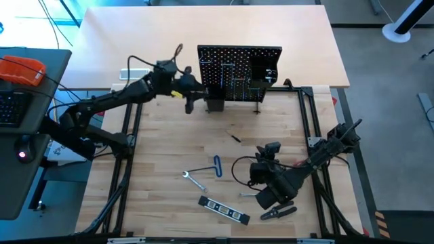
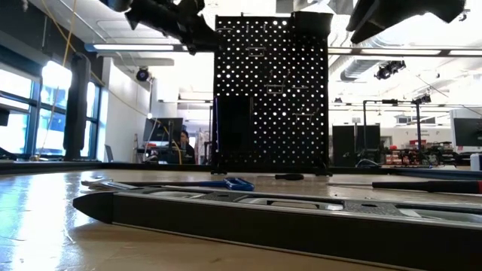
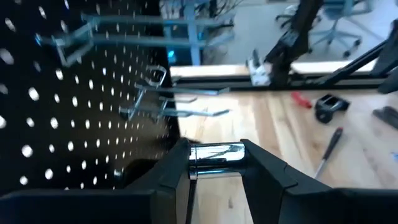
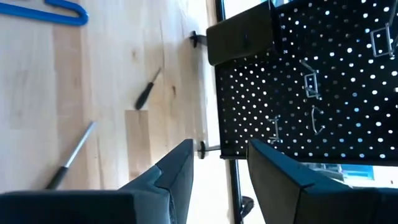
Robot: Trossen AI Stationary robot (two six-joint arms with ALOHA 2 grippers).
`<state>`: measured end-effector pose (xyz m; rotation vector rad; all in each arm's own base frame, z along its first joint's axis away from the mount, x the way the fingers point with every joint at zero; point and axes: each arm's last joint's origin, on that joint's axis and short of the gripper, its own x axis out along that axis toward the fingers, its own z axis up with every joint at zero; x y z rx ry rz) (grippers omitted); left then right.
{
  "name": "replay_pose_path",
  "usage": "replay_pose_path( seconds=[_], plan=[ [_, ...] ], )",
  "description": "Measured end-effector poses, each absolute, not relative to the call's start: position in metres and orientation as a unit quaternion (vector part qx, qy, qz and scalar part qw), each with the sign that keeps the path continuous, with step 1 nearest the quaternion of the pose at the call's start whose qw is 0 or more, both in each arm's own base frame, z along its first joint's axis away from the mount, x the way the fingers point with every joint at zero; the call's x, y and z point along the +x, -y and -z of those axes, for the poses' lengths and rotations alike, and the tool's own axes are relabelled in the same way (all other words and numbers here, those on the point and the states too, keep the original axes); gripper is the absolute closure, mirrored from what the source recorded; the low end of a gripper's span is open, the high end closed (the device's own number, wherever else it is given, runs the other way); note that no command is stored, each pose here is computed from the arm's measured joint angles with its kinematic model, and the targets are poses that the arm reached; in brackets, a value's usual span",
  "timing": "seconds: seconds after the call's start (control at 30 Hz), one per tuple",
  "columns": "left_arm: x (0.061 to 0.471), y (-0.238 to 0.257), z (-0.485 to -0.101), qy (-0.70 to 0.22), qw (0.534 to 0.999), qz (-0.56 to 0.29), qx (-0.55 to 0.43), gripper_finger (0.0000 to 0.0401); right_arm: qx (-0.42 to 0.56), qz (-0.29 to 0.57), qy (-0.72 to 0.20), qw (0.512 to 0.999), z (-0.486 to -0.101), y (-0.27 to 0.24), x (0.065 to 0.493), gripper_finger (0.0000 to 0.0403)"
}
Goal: Hang tools onto peg board
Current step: Put the bolts on the pegboard
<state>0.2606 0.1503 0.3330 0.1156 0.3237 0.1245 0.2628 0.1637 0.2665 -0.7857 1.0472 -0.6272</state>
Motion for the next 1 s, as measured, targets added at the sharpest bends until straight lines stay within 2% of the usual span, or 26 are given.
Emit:
replay_pose_path(
  seconds=[0.2,0.5,0.8,1.0],
  plan=[
    [0.253,-0.156,-0.34,-0.148,0.985,-0.068,0.059,0.03,-0.354,0.285,-0.473,0.755,-0.266,-0.168,0.26,0.0258],
    [0.266,-0.169,-0.32,-0.186,0.976,-0.095,0.067,0.03,-0.333,0.294,-0.497,0.745,-0.251,-0.165,0.254,0.0258],
    [0.28,-0.179,-0.308,-0.177,0.975,-0.107,0.078,0.03,-0.314,0.302,-0.502,0.747,-0.241,-0.168,0.246,0.0258],
    [0.294,-0.19,-0.283,-0.209,0.967,-0.131,0.068,0.03,-0.313,0.305,-0.498,0.749,-0.242,-0.168,0.246,0.0258]
  ],
)
